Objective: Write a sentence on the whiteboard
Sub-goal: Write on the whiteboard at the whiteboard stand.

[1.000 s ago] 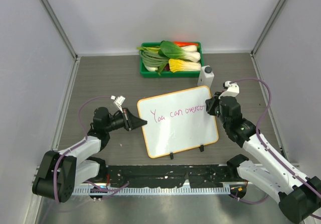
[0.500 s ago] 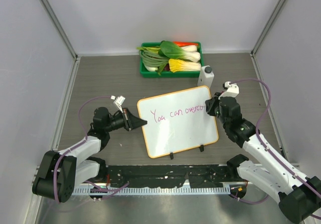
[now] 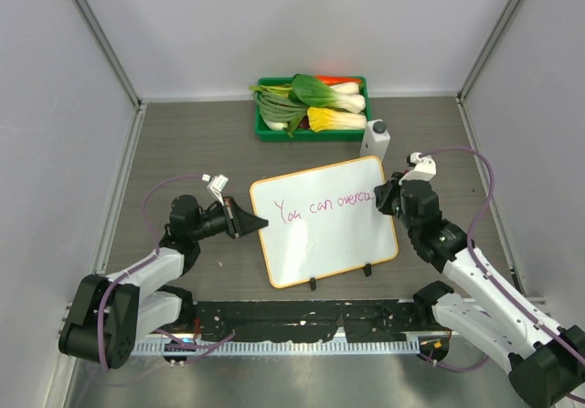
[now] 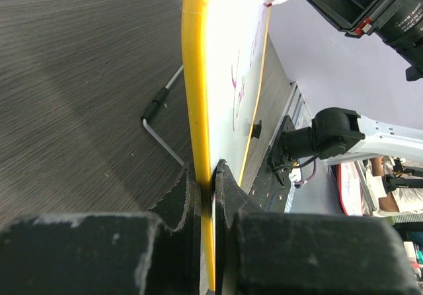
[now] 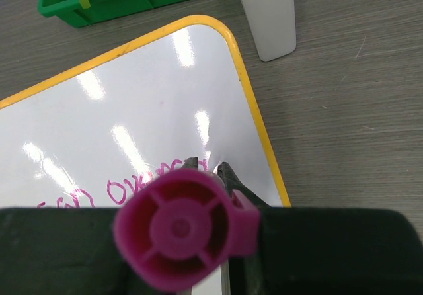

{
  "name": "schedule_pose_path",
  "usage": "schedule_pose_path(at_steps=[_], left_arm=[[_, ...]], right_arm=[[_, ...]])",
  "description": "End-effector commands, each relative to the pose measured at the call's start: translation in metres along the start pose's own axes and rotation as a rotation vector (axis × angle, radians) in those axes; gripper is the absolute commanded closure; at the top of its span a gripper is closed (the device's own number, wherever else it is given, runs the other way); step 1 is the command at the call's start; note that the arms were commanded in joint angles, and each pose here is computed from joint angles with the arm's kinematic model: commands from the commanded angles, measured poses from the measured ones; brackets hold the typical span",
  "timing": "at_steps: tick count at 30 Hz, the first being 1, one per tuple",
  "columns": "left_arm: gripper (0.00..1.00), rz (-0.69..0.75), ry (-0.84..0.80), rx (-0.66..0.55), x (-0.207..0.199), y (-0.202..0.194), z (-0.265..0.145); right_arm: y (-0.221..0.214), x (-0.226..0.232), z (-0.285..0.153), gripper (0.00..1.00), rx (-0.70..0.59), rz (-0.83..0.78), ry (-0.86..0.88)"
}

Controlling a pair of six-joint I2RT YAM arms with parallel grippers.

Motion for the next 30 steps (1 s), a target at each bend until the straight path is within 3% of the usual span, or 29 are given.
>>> schedule_pose_path(at_steps=[1,14,30], left_arm=[[1.00,0.072,0.067,-0.010,0.010,-0.001,0.001],[1.00,0.074,0.066,-0.011,0.010,-0.002,0.001],[1.00,0.073,0.065,-0.010,0.010,-0.002,0.001]], right_arm=[[0.011,0.006,0.004,0.99,-0.035,0.005,-0.014],[0.027,0.012,0.009,0.99,-0.097,0.000,-0.045],[0.005,-0.002,0.002,0.99,-0.001,-0.025,-0.057]])
Point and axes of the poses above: each gripper's point midway between its finger pads, its own z axis out along the fingers, its own x axis along the line the jaws close on, y = z × x, the point moved 10 cm from there along -z, back along the fingers, and after that the axes turned 8 degrees about z, right-handed, at the moved point
